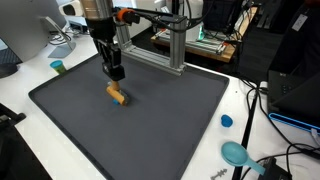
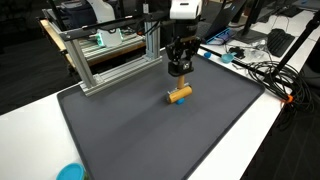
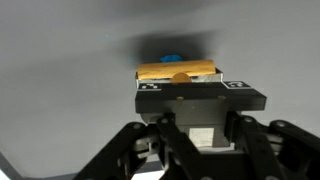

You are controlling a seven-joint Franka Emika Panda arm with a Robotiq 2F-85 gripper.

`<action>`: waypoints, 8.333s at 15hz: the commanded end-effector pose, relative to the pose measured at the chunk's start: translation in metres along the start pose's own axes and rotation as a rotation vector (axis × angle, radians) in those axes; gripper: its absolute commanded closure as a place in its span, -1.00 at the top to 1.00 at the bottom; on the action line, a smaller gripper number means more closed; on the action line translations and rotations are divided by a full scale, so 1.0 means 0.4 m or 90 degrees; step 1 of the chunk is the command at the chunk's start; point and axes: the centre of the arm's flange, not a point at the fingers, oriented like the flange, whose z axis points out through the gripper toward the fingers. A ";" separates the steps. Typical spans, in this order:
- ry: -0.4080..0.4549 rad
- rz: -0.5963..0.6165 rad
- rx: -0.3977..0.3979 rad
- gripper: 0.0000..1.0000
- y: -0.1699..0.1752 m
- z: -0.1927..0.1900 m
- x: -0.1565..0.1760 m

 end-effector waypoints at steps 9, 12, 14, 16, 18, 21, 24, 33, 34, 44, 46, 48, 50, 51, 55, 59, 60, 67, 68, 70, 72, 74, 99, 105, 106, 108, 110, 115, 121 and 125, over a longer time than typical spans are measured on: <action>-0.028 0.019 -0.006 -0.56 0.004 0.099 -0.007; -0.031 0.020 -0.003 -0.56 0.002 0.110 -0.009; -0.031 0.023 -0.001 -0.56 0.006 0.117 -0.007; -0.041 0.039 0.008 -0.56 0.013 0.118 -0.004; -0.003 0.017 0.003 -0.06 0.005 0.015 0.001; -0.003 0.016 0.002 -0.06 0.004 0.015 0.001; 0.009 0.030 0.018 -0.56 0.003 0.038 -0.002; -0.028 0.035 0.009 -0.56 0.002 0.117 -0.027; -0.032 0.035 0.008 -0.56 0.000 0.123 -0.028; -0.005 0.072 0.039 -0.56 -0.014 0.139 -0.001; 0.002 0.082 0.044 -0.56 -0.013 0.140 0.003; 0.016 0.099 0.053 -0.56 -0.012 0.139 0.009; 0.023 0.113 0.054 -0.56 -0.008 0.139 0.016; 0.028 0.119 0.052 -0.56 -0.007 0.140 0.019; 0.035 0.130 0.044 -0.56 -0.008 0.149 0.019; 0.061 0.164 0.050 -0.56 -0.004 0.145 0.032; 0.064 0.172 0.049 -0.56 -0.002 0.143 0.038; 0.085 0.202 0.050 -0.56 0.004 0.140 0.059; 0.093 0.210 0.055 -0.56 0.007 0.131 0.065; 0.124 0.220 0.064 -0.56 0.023 0.093 0.090; 0.096 0.184 0.069 -0.56 0.054 0.048 0.104; 0.058 0.096 0.078 -0.56 0.089 -0.022 0.101; -0.101 -0.096 -0.025 -0.56 0.011 0.076 0.037; -0.139 -0.079 -0.014 -0.56 0.027 0.097 0.034; -0.142 -0.077 -0.007 -0.56 0.024 0.108 0.033; -0.155 -0.074 -0.008 -0.56 0.017 0.129 0.025; -0.166 -0.069 -0.009 -0.56 0.017 0.138 0.025; -0.184 -0.054 -0.012 -0.56 0.031 0.140 0.030; -0.201 -0.045 -0.012 -0.56 0.040 0.146 0.028; -0.209 -0.038 -0.014 -0.56 0.049 0.133 0.021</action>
